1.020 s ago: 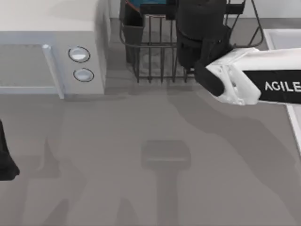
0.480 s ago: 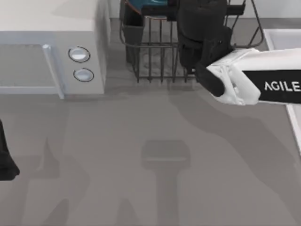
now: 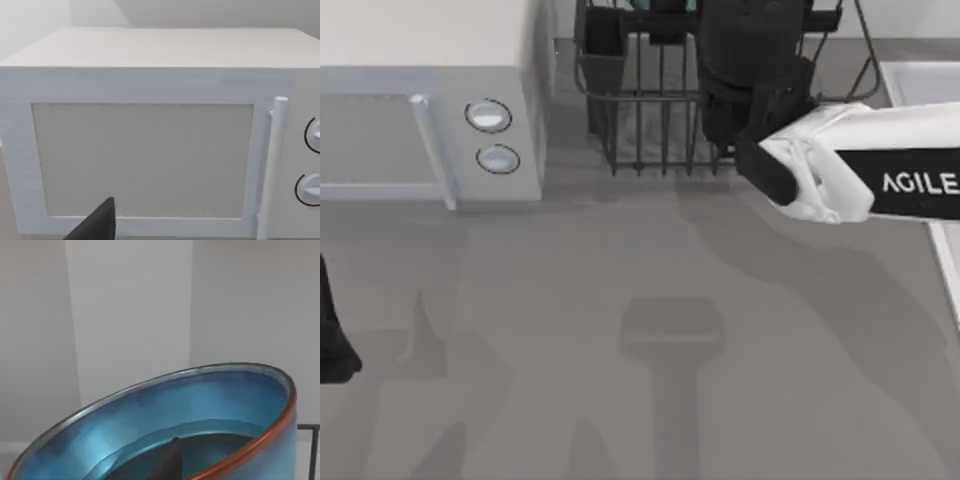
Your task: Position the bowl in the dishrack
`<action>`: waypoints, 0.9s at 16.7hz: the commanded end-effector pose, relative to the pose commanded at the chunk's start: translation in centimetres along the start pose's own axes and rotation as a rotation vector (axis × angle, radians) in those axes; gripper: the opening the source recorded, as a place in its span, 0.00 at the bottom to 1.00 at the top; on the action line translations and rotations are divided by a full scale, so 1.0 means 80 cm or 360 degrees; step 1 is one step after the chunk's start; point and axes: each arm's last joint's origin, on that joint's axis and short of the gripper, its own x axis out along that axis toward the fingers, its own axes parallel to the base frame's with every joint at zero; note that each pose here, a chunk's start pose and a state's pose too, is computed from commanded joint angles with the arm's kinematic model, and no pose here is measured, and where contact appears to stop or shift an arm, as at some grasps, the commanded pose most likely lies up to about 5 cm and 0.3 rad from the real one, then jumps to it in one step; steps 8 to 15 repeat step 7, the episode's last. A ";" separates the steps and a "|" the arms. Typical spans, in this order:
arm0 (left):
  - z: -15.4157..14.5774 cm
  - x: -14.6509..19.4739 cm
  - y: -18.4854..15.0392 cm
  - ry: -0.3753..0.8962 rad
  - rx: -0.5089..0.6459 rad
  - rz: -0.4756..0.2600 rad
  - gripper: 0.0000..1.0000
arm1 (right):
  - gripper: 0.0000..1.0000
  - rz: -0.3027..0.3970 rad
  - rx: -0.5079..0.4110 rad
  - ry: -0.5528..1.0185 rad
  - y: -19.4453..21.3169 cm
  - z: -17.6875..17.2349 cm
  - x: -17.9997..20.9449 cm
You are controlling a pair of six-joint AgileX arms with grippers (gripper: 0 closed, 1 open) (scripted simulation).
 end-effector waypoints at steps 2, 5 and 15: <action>0.000 0.000 0.000 0.0000 0.0000 0.0000 1.00 | 1.00 0.0000 0.0000 0.0000 0.000 0.000 0.000; 0.000 0.000 0.000 0.0000 0.0000 0.0000 1.00 | 1.00 0.0000 0.0000 0.0000 0.000 0.000 0.000; 0.000 0.000 0.000 0.0000 0.0000 0.0000 1.00 | 1.00 0.0000 0.0000 0.0000 0.000 0.000 0.000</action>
